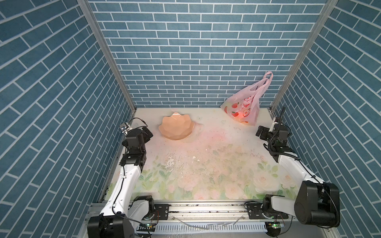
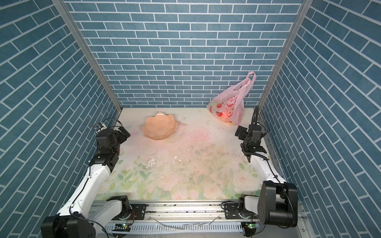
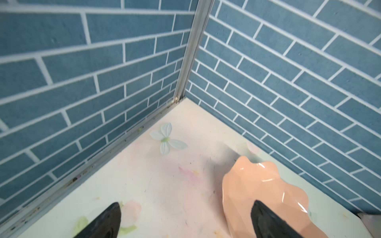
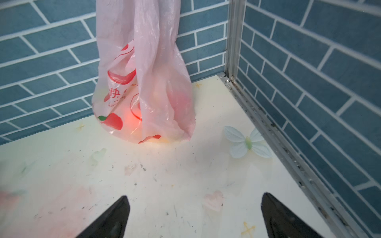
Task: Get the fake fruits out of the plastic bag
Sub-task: 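Reach the right gripper toward the peach bowl while the left arm rises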
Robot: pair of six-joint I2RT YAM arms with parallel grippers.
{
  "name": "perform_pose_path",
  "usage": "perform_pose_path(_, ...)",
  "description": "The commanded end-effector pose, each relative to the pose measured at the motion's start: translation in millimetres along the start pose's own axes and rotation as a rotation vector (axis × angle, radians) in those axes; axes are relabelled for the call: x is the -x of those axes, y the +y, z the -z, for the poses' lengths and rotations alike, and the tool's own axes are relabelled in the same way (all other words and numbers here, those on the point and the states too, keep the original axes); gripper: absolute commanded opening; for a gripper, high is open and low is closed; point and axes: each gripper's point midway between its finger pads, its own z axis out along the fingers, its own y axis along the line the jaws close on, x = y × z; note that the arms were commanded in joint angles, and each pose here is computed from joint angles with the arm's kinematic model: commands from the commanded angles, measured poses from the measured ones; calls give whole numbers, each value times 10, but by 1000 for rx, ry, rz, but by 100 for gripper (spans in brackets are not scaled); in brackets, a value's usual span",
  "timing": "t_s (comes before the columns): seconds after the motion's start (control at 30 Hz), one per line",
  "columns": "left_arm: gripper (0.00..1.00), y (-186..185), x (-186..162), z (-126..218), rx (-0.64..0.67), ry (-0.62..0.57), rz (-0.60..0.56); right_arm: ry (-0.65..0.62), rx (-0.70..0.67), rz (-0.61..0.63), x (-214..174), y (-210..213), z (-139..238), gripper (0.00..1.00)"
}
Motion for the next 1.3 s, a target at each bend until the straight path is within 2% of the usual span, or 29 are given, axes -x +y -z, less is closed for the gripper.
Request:
perform_pose_path(0.0, 99, -199, -61, 165, -84, 146, 23, 213, 210, -109, -344, 370, 63, 99)
perform_pose_path(0.1, 99, -462, 6, 282, -200, 201, -6, 222, 349, -171, -331, 666, 140, 99)
perform_pose_path(0.23, 99, -648, 145, 490, -284, 233, -64, 250, 359, -114, -386, 993, 244, 99)
perform_pose_path(0.3, 99, -667, 221, 590, -290, 235, -112, 267, 375, -71, -451, 1219, 279, 99)
perform_pose_path(0.4, 99, -635, 273, 681, -275, 239, -178, 296, 394, -67, -549, 1518, 254, 89)
perform_pose_path(0.6, 99, -539, 65, 612, -268, 249, -171, 380, 413, -70, -875, 2215, 62, 77)
perform_pose_path(0.7, 99, -517, 23, 603, -254, 282, -195, 413, 436, -75, -1061, 2607, -45, 74)
perform_pose_path(0.93, 99, -518, -22, 667, -276, 290, -190, 462, 579, -139, -1263, 3592, -216, 69)
perform_pose_path(1.1, 99, -524, -40, 677, -282, 298, -188, 494, 623, -175, -1329, 3960, -340, 69)
perform_pose_path(1.27, 99, -532, -30, 695, -288, 294, -187, 520, 628, -199, -1428, 4138, -499, 69)
